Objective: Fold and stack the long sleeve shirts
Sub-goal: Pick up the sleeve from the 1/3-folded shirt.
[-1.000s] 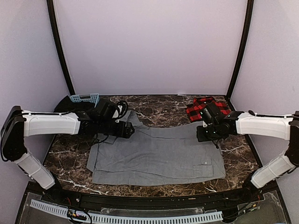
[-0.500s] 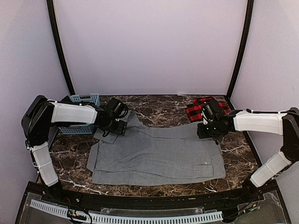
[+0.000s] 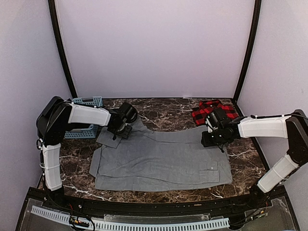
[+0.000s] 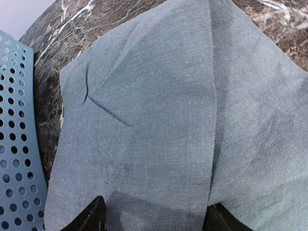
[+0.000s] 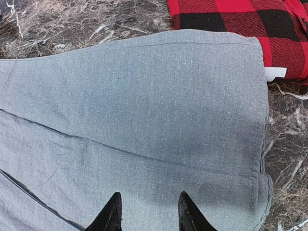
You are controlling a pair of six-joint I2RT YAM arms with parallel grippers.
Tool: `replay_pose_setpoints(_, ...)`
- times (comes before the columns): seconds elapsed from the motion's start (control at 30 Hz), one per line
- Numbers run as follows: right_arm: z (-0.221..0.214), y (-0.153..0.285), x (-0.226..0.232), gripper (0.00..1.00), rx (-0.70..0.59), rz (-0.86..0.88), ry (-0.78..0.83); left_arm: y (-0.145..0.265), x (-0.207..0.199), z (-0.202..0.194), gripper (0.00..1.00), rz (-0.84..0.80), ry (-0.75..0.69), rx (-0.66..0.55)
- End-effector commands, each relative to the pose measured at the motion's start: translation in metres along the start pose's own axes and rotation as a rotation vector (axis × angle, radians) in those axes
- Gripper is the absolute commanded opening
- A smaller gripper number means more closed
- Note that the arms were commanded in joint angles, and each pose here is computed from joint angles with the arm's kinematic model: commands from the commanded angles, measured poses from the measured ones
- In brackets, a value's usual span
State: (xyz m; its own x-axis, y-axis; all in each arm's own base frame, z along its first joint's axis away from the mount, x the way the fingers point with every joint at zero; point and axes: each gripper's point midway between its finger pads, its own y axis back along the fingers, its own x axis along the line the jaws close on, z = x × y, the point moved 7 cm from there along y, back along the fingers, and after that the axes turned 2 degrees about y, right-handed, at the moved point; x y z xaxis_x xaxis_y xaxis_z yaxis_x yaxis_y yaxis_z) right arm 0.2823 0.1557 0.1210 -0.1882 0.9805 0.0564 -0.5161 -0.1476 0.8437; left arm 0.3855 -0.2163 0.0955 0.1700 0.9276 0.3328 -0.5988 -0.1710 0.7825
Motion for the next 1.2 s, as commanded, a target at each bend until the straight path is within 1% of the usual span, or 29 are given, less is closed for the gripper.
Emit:
replay_pose_setpoints(0.0, 0.0, -0.004, 0.0, 0.37, -0.012, 0.016, -0.01, 0.003, 0.009, 0.007, 0.62, 0.035, -0.022, 0.001)
replay_pose_setpoints(0.13, -0.001, -0.004, 0.0, 0.37, -0.007, 0.013, -0.011, 0.003, 0.01, 0.007, 0.47, 0.035, -0.023, 0.003)
replay_pose_setpoints(0.17, -0.001, -0.004, 0.0, 0.37, -0.008, 0.012, -0.012, 0.003, 0.01, 0.007, 0.41, 0.031, -0.022, 0.006)
replay_pose_setpoints(0.2, -0.001, -0.003, -0.001, 0.37, -0.008, 0.012, -0.011, 0.003, 0.01, 0.007, 0.37, 0.029, -0.024, 0.009)
replay_pose_setpoints(0.23, -0.001, -0.003, 0.0, 0.37, -0.01, 0.011, -0.012, 0.004, 0.01, 0.007, 0.3, 0.026, -0.022, 0.011)
replay_pose_setpoints(0.33, 0.0, -0.002, -0.001, 0.37, -0.01, 0.007, -0.012, 0.006, 0.012, 0.006, 0.2, 0.025, -0.021, 0.019)
replay_pose_setpoints(0.47, 0.0, -0.002, -0.001, 0.37, -0.01, 0.001, -0.012, 0.014, 0.015, 0.006, 0.15, 0.014, -0.014, 0.025)
replay_pose_setpoints(0.63, 0.0, -0.004, -0.001, 0.37, -0.005, 0.0, -0.009, 0.023, 0.015, 0.007, 0.12, -0.029, -0.013, 0.029)
replay_pose_setpoints(0.7, 0.0, -0.005, -0.001, 0.37, -0.004, 0.001, -0.01, 0.025, 0.015, 0.006, 0.16, -0.038, -0.017, 0.036)
replay_pose_setpoints(0.8, 0.001, -0.005, -0.001, 0.37, -0.003, 0.001, -0.008, 0.025, 0.017, 0.003, 0.27, -0.026, -0.027, 0.054)
replay_pose_setpoints(0.87, 0.001, -0.005, -0.001, 0.37, -0.004, 0.0, -0.008, 0.025, 0.019, 0.001, 0.3, -0.005, -0.029, 0.059)
replay_pose_setpoints(0.93, 0.001, -0.005, -0.001, 0.37, -0.004, 0.0, -0.006, 0.023, 0.02, -0.001, 0.3, 0.009, -0.031, 0.059)
replay_pose_setpoints(1.07, 0.002, -0.006, 0.0, 0.37, -0.002, 0.002, -0.005, 0.022, 0.021, -0.002, 0.21, 0.02, -0.034, 0.062)
replay_pose_setpoints(1.17, 0.002, -0.005, -0.001, 0.37, -0.003, -0.001, -0.007, 0.024, 0.022, -0.002, 0.11, 0.024, -0.034, 0.065)
